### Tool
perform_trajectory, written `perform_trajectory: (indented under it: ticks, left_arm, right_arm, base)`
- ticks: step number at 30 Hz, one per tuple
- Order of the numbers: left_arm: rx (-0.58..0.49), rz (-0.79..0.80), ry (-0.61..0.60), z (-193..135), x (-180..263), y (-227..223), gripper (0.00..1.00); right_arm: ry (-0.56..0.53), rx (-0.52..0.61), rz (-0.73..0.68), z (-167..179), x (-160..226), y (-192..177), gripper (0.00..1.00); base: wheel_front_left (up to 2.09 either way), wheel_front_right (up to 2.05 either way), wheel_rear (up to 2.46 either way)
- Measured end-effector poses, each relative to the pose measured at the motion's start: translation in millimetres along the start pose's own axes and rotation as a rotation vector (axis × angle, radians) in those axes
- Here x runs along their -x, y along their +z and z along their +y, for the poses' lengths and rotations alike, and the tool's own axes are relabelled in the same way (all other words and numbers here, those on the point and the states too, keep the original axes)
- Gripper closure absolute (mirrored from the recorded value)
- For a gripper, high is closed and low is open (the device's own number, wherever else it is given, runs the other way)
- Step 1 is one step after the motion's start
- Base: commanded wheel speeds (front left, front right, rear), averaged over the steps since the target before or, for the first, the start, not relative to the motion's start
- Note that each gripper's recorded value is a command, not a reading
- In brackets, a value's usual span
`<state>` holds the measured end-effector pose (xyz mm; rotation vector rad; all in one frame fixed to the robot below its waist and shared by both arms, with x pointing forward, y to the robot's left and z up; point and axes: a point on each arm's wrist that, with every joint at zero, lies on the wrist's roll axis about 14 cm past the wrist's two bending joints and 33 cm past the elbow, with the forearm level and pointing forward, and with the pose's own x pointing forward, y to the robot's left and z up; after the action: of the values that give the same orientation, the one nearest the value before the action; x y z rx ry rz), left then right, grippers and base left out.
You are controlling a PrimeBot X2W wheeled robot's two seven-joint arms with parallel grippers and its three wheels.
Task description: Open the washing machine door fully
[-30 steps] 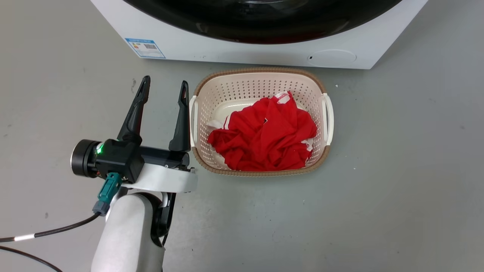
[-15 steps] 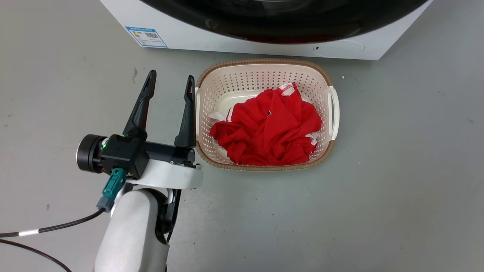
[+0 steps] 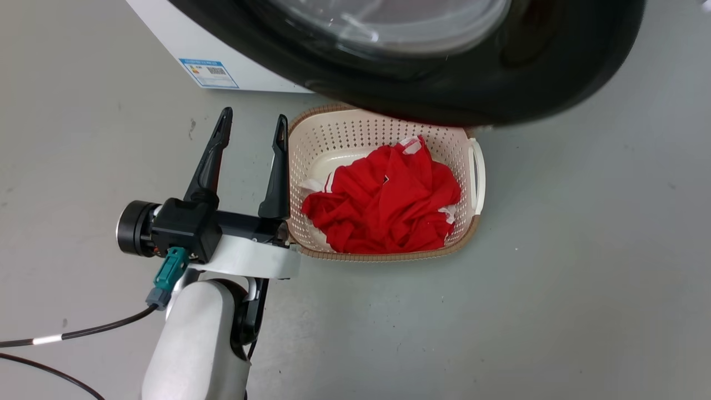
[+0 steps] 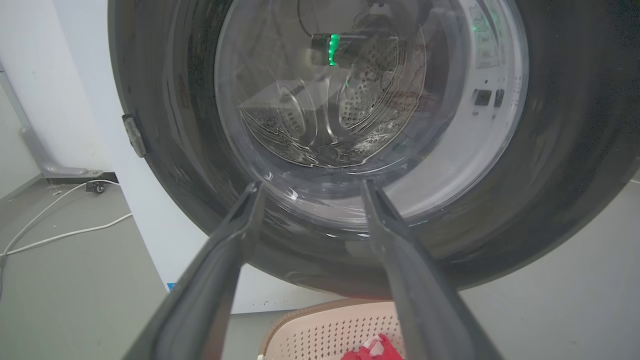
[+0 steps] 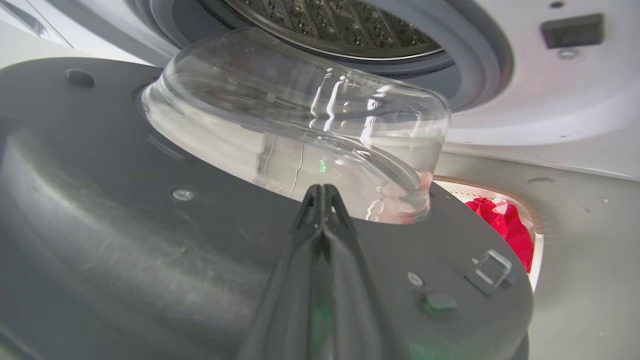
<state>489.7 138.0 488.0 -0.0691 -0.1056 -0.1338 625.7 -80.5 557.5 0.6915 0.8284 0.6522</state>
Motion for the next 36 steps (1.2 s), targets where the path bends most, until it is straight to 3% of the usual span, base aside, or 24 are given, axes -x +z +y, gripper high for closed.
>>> perform_trajectory:
  ticks: [22, 36]
  left_arm:
    - [-0.042, -0.047, 0.009, 0.0, 62.6, 48.0, 0.0]
    - [-0.064, -0.062, 0.024, 5.7, 89.7, 60.4, 0.0]
  right_arm:
    - [0.283, 0.105, 0.366, 109.5, 28.5, -166.8, 1.0]
    - [0.381, 0.136, 0.439, 144.4, 34.3, -221.7, 1.0]
  base:
    - [0.0, 0.0, 0.0]
    - [0.0, 0.0, 0.0]
